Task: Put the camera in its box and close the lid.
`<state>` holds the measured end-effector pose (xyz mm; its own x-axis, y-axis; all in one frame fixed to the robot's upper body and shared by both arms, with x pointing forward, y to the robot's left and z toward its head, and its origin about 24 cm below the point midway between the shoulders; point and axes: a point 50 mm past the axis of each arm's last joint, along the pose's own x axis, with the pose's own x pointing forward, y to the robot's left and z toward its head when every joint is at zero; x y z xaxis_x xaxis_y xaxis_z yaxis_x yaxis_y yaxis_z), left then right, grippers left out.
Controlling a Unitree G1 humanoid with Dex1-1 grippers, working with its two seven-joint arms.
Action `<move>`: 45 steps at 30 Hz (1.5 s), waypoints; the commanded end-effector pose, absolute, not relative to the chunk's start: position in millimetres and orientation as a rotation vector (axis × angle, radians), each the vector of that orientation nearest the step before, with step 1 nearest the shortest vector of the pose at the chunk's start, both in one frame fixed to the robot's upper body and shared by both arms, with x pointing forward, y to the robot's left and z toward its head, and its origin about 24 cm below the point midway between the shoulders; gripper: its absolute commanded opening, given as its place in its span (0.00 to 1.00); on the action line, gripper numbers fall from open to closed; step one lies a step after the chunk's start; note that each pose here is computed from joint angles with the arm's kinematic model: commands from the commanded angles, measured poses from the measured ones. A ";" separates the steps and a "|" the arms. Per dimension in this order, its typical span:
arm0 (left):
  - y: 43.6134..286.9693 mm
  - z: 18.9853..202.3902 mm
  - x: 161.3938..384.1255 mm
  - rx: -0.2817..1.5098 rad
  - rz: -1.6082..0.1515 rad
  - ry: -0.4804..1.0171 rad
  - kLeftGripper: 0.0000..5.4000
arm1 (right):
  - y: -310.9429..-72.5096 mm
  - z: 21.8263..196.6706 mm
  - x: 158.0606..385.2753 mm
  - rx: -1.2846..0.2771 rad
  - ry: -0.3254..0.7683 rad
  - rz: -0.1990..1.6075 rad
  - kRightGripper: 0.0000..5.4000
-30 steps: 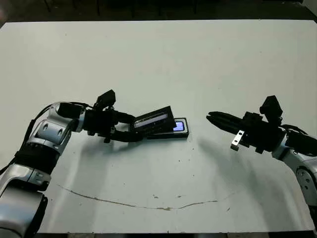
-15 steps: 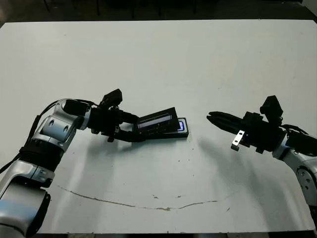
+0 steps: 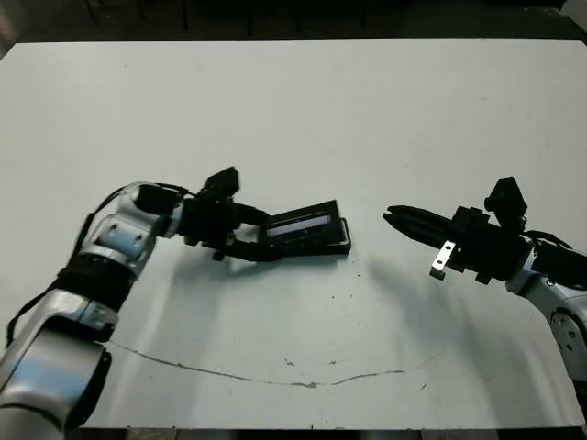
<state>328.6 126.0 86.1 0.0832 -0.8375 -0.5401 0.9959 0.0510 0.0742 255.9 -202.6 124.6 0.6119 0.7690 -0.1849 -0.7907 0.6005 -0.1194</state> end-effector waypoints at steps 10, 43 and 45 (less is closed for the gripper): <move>99.6 53.3 323.1 0.616 -1.466 0.558 0.49 | -210.3 116.9 252.5 -0.182 0.153 0.886 0.00; 133.0 64.4 314.5 0.763 -1.508 0.690 0.62 | -205.9 118.0 248.1 -0.164 0.181 0.868 0.00; 138.6 60.9 314.9 0.757 -1.490 0.689 0.69 | -205.8 117.6 247.9 -0.168 0.175 0.870 0.00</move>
